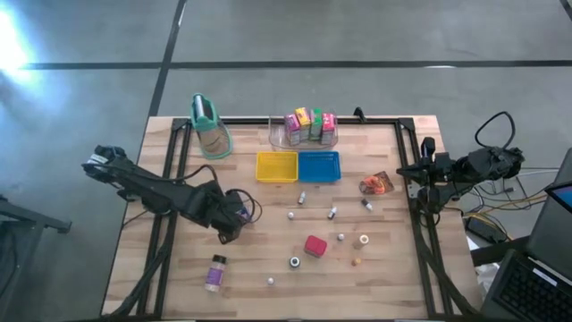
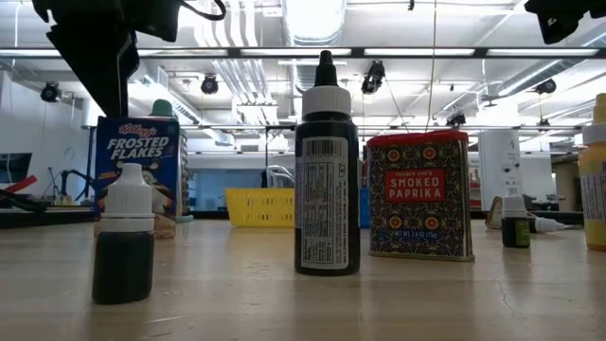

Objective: Pick & Place Kitchen Items
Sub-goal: Put the blue cereal box into the transparent bin

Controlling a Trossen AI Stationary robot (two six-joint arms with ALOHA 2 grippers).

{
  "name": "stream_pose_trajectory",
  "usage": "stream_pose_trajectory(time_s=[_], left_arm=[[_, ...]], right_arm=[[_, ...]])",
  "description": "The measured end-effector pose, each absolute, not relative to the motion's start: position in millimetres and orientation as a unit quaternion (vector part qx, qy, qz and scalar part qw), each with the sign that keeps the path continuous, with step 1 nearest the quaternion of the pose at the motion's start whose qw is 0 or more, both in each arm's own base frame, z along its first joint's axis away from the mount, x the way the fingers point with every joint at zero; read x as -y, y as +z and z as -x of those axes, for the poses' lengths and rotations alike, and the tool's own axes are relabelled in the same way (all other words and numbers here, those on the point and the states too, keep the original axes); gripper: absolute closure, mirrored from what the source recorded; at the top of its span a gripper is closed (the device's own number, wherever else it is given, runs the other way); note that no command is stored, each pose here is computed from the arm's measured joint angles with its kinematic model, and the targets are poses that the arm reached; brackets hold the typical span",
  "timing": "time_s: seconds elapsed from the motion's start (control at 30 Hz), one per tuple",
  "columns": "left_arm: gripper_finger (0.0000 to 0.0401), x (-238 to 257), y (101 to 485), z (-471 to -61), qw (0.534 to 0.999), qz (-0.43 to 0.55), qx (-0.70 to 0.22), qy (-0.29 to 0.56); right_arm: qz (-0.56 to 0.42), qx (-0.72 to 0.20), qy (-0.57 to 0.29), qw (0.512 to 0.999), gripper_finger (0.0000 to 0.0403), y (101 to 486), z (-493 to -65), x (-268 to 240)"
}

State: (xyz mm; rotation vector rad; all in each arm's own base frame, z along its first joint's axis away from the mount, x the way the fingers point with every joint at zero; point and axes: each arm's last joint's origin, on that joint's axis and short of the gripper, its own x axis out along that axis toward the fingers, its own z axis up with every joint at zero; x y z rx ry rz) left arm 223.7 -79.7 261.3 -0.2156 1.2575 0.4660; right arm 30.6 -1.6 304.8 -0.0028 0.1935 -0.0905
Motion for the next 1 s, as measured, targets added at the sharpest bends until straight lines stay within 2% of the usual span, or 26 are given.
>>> stream_pose_trajectory(time_s=[0.43, 1.0], left_arm=[[0.0085, 75, 270, -217, 0.78, 0.093, -0.577, 0.223], [0.0085, 77, 280, -220, 0.784, 0.133, -0.564, 0.223]], right_arm=[[0.001, -0.097, -0.045, 0.994, 0.0394, 305, -31, 2], [0.002, -0.096, -0.045, 0.994, 0.0394, 305, -31, 2]])
